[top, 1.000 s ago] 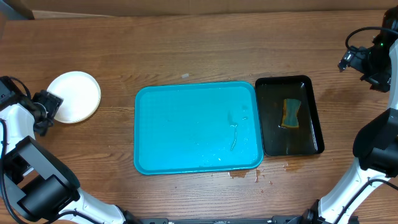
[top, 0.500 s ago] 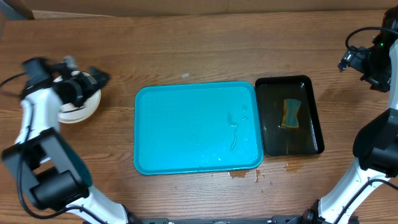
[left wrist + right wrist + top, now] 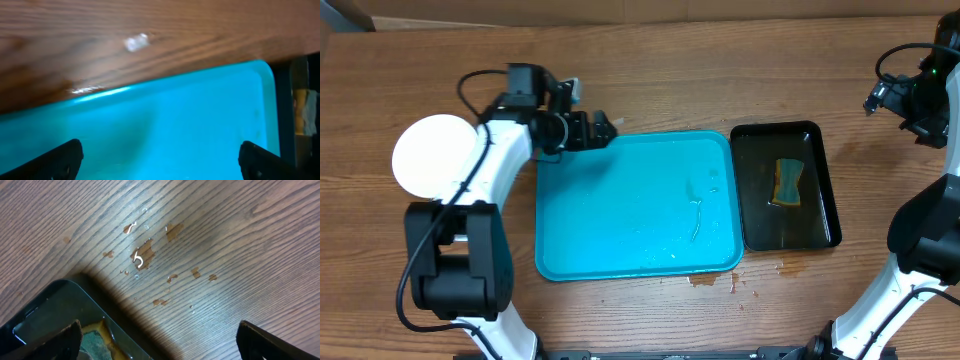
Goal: Clean dirty plates on tray and stack at the side
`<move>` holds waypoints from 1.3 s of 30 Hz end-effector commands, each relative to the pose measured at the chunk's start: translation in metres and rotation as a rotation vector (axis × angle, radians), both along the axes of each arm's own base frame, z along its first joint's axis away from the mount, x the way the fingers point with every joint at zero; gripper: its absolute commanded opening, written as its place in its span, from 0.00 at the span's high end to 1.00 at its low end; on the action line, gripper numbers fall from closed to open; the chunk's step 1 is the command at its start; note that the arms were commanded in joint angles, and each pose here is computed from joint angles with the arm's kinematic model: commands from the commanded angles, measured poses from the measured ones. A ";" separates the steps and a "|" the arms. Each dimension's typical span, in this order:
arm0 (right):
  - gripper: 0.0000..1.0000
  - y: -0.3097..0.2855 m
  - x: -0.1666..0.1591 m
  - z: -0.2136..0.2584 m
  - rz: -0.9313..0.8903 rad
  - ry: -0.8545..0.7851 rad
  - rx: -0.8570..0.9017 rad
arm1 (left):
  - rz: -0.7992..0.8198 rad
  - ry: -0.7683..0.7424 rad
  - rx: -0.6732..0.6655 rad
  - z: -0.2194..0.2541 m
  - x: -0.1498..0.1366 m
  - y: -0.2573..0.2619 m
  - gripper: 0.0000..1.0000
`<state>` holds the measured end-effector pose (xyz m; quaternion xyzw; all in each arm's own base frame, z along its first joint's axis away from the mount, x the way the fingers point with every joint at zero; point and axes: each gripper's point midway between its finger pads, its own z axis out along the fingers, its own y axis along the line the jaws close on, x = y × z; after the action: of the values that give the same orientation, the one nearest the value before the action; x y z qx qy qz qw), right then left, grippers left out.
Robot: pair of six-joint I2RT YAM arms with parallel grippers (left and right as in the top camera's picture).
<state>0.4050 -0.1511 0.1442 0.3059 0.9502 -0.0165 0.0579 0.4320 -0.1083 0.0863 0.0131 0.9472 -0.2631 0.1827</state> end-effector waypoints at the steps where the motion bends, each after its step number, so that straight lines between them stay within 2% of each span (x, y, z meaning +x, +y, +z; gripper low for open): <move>1: 0.00 -0.002 0.002 0.015 -0.006 -0.040 -0.016 | 0.032 -0.094 -0.017 0.049 0.006 -0.008 0.00; 9: 0.00 -0.002 0.002 0.015 -0.006 -0.040 -0.016 | 0.060 -0.374 -0.015 0.169 -0.018 -0.001 0.00; 16: 0.00 -0.002 0.002 0.015 -0.006 -0.040 -0.016 | 0.135 -0.464 0.065 0.213 -0.050 0.020 0.00; 34: 0.00 -0.002 0.002 0.013 -0.006 -0.036 -0.015 | 0.131 -0.407 0.072 0.192 -0.042 0.019 0.00; 39: 0.00 0.006 0.003 0.027 0.012 -0.067 -0.025 | 0.131 -0.403 0.073 0.192 -0.042 0.019 0.00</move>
<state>0.4053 -0.1504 0.1442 0.3052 0.9504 -0.0165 0.0579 0.3877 -0.0904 0.2782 0.0157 0.8984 -0.2113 0.3845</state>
